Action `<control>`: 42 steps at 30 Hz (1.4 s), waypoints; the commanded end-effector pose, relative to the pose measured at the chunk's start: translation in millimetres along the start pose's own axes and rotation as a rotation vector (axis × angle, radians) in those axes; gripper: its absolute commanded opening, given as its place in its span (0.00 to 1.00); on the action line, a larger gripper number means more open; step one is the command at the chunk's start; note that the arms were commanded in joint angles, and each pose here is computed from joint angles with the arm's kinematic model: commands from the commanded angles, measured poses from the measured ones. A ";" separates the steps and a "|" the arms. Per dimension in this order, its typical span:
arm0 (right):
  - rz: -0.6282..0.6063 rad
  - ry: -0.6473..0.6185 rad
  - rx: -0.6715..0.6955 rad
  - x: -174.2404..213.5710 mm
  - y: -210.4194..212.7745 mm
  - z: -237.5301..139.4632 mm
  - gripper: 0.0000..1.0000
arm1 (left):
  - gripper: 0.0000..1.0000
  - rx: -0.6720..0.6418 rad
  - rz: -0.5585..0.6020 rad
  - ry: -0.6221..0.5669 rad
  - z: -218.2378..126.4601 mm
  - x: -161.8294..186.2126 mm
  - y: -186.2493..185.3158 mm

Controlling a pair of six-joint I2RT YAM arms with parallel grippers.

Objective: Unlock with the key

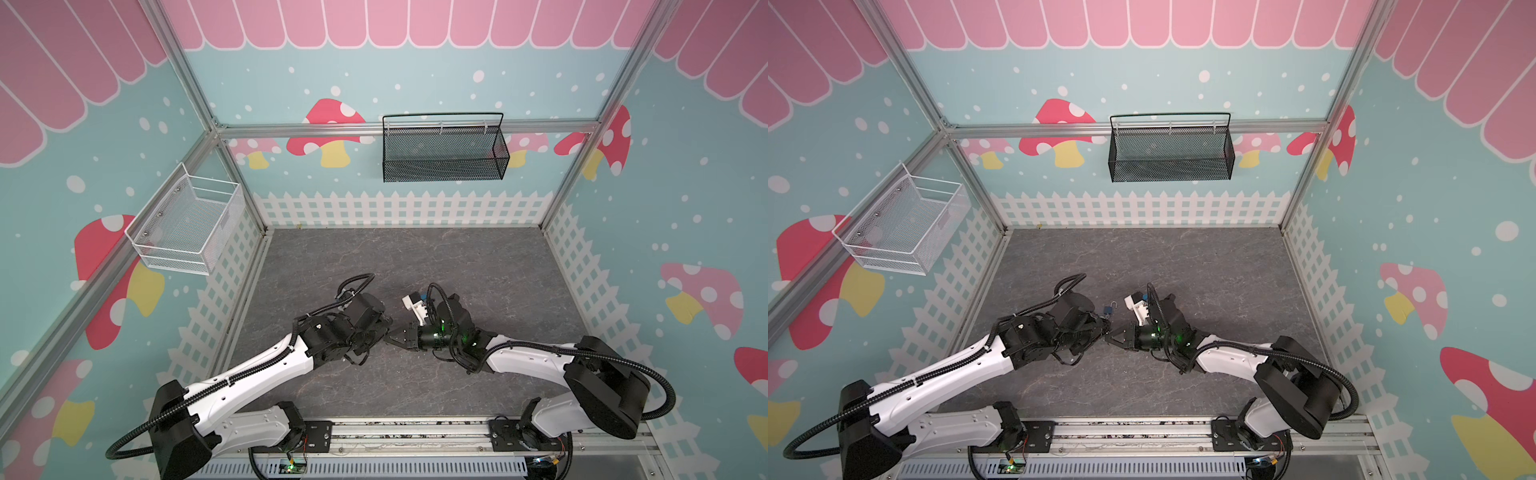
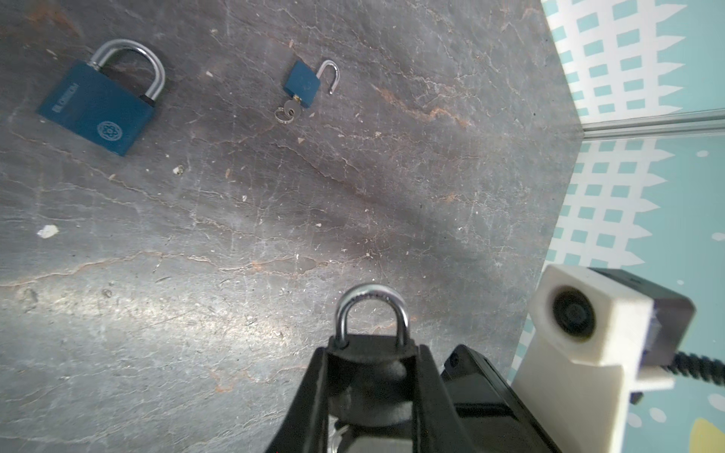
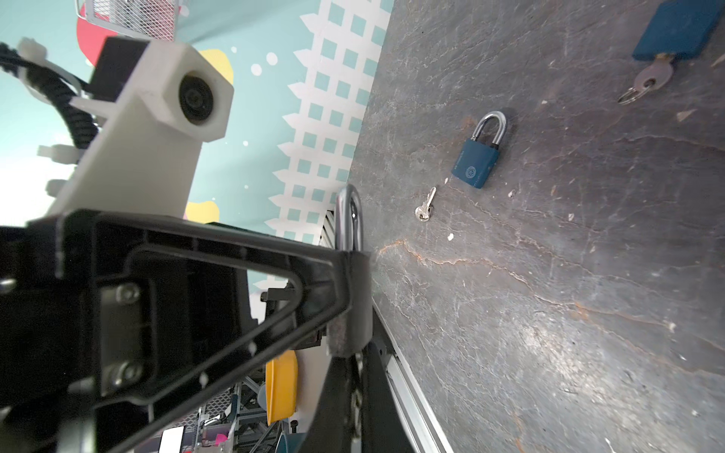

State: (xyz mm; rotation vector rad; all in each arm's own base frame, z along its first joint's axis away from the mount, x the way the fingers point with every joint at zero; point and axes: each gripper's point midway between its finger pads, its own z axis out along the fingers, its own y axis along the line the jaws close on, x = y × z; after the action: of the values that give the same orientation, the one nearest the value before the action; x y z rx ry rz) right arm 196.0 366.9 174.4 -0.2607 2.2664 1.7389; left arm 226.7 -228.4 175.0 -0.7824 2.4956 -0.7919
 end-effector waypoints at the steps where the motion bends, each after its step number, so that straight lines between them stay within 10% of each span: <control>1: -0.246 -0.044 -0.365 -11.7 105.4 -20.1 0.00 | 0.00 0.040 -0.004 0.063 9.4 16.1 -2.7; 10: -0.256 -0.076 -0.409 -16.9 111.1 -28.5 0.00 | 0.00 0.140 -0.022 0.021 -0.1 6.0 -17.3; 22: -0.357 -0.119 -0.039 -32.3 49.4 -13.2 0.01 | 0.00 0.032 0.097 -0.029 -6.3 -16.0 -20.1; 42: -0.484 -0.268 0.366 -58.0 19.2 -93.2 0.67 | 0.00 0.104 0.395 -0.219 -29.3 -47.7 -44.2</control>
State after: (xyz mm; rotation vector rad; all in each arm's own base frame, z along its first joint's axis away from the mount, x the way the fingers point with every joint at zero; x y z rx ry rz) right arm 229.2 301.5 230.0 -0.4438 2.0361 1.1417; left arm 258.9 -222.8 217.3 -0.4094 2.3861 -0.6665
